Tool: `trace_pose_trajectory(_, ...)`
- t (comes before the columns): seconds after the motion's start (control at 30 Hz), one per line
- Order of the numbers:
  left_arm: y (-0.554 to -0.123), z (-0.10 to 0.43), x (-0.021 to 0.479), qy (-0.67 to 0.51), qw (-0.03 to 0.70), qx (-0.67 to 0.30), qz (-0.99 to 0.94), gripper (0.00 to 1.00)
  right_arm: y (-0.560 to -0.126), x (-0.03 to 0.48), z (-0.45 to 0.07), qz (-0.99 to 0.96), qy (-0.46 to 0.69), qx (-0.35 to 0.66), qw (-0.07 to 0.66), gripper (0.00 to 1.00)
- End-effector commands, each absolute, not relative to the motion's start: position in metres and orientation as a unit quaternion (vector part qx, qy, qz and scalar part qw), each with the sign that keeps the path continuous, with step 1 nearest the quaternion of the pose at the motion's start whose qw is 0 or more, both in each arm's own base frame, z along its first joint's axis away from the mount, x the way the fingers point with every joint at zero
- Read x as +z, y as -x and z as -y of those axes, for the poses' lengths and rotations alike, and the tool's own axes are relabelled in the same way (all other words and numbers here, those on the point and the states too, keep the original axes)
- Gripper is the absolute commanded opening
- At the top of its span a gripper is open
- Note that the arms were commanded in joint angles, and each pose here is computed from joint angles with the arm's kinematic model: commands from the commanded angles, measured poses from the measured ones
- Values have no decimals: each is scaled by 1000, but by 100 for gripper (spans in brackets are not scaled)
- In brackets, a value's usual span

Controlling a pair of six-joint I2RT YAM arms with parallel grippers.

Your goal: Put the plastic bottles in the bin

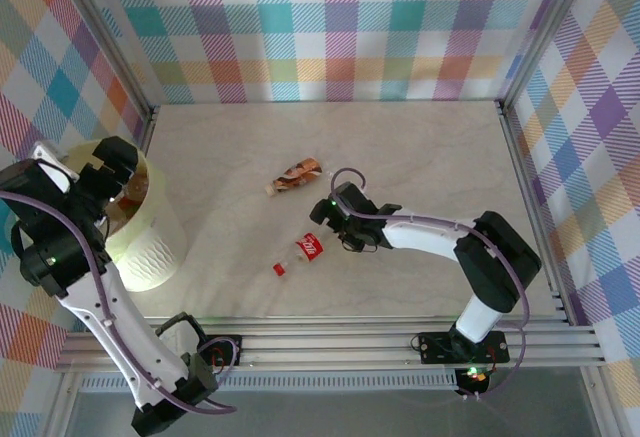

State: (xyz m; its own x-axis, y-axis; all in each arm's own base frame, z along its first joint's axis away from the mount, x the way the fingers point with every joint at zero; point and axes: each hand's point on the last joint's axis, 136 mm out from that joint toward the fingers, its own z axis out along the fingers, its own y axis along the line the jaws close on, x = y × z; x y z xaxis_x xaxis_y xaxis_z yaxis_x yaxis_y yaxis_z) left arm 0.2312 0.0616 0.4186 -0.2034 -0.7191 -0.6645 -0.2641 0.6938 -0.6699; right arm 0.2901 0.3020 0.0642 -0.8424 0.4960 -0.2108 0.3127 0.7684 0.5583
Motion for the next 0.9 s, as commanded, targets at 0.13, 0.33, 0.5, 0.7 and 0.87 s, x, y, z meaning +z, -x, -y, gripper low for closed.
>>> trace_pose_trajectory(0.13, -227, 8, 461, 208, 558, -379, -709, 100, -303, 46, -284, -920, -277, 191, 200, 94)
trace_pose_trajectory(0.33, -223, 44, 450, 171, 524, -438, -710, 100, -315, 35, -288, -923, -277, 167, 209, 89)
trace_pose_trajectory(0.5, -224, 69, 431, 148, 478, -456, -736, 100, -324, 31, -291, -924, -269, 157, 221, 81)
trace_pose_trajectory(0.7, -234, 109, 409, 102, 432, -471, -762, 100, -330, 29, -285, -923, -246, 151, 255, 70)
trace_pose_trajectory(0.87, -246, 148, 388, 57, 401, -452, -795, 100, -335, 44, -289, -920, -199, 175, 290, 60)
